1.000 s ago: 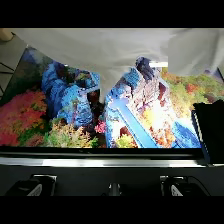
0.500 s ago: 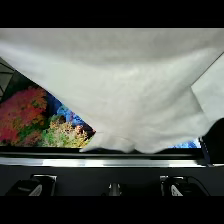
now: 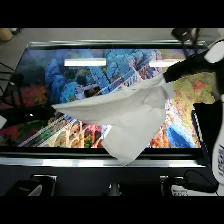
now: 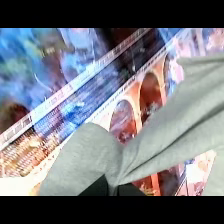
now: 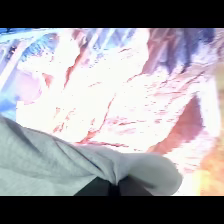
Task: Fold the shirts.
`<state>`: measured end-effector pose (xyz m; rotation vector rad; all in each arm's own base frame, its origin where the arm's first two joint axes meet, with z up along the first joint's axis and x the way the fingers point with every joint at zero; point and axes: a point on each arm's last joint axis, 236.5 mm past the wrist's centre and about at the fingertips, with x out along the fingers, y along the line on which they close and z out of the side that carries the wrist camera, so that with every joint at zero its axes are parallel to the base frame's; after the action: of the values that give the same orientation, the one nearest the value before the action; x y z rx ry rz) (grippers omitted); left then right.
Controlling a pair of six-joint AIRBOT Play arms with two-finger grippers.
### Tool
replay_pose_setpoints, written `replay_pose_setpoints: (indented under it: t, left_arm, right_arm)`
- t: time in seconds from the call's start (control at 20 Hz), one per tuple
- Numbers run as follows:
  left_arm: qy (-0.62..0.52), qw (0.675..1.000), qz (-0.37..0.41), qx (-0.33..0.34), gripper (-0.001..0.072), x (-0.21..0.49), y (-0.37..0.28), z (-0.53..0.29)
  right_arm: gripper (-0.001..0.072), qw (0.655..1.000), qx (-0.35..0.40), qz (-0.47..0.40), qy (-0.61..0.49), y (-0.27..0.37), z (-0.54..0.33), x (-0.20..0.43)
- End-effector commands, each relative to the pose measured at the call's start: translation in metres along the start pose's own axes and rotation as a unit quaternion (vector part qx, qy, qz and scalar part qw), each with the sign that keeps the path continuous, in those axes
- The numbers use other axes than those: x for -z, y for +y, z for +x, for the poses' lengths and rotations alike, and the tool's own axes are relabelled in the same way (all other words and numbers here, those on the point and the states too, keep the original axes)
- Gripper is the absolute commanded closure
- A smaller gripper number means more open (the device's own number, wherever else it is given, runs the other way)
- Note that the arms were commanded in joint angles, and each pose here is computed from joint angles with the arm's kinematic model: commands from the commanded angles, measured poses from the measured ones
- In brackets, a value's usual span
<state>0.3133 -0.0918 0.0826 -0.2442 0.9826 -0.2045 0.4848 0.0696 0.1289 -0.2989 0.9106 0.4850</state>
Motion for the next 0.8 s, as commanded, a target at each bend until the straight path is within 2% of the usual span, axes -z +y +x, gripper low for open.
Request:
replay_pose_setpoints:
  t: [0.0,0.05,0.1,0.2,0.3,0.35,0.45,0.5,0.55,0.75]
  left_arm:
    - [0.061,0.997,-0.044,0.014,0.0674,0.042,0.004,0.040]
    - [0.053,0.997,-0.045,0.014,0.0675,0.038,0.005,0.042]
    - [0.044,0.998,-0.045,0.014,0.0674,0.034,0.005,0.043]
    - [0.038,0.999,-0.036,0.012,0.0674,0.031,0.006,0.043]
    - [0.038,0.999,-0.024,0.012,0.0674,0.031,0.006,0.043]
    - [0.038,0.999,-0.024,0.012,0.0674,0.031,0.006,0.043]
    - [0.038,0.999,-0.023,0.011,0.0674,0.031,0.007,0.043]
    - [0.038,0.999,-0.023,0.011,0.0674,0.031,0.007,0.043]
    - [0.038,0.999,-0.023,0.011,0.0674,0.031,0.007,0.043]
    - [0.038,0.999,-0.025,0.015,0.0674,0.031,0.005,0.043]
  right_arm:
    - [0.0561,0.990,-0.113,0.079,0.042,0.029,0.095,0.027]
    - [0.0319,0.989,-0.119,0.076,0.054,0.031,0.098,0.034]
    - [0.0250,0.989,-0.118,0.056,0.067,0.028,0.093,0.041]
    - [0.0182,0.985,-0.123,0.027,0.119,0.018,0.068,0.070]
    - [0.0167,0.965,-0.156,0.061,0.200,0.012,0.042,0.120]
    - [0.0209,0.948,-0.186,0.085,0.243,0.021,0.032,0.150]
    - [0.0219,0.936,-0.191,0.117,0.271,0.039,0.034,0.196]
    - [0.0201,0.931,-0.190,0.139,0.278,0.055,0.040,0.219]
    - [0.0143,0.926,-0.200,0.167,0.273,0.075,0.049,0.235]
    - [0.0143,0.912,-0.218,0.288,0.195,0.125,0.100,0.245]
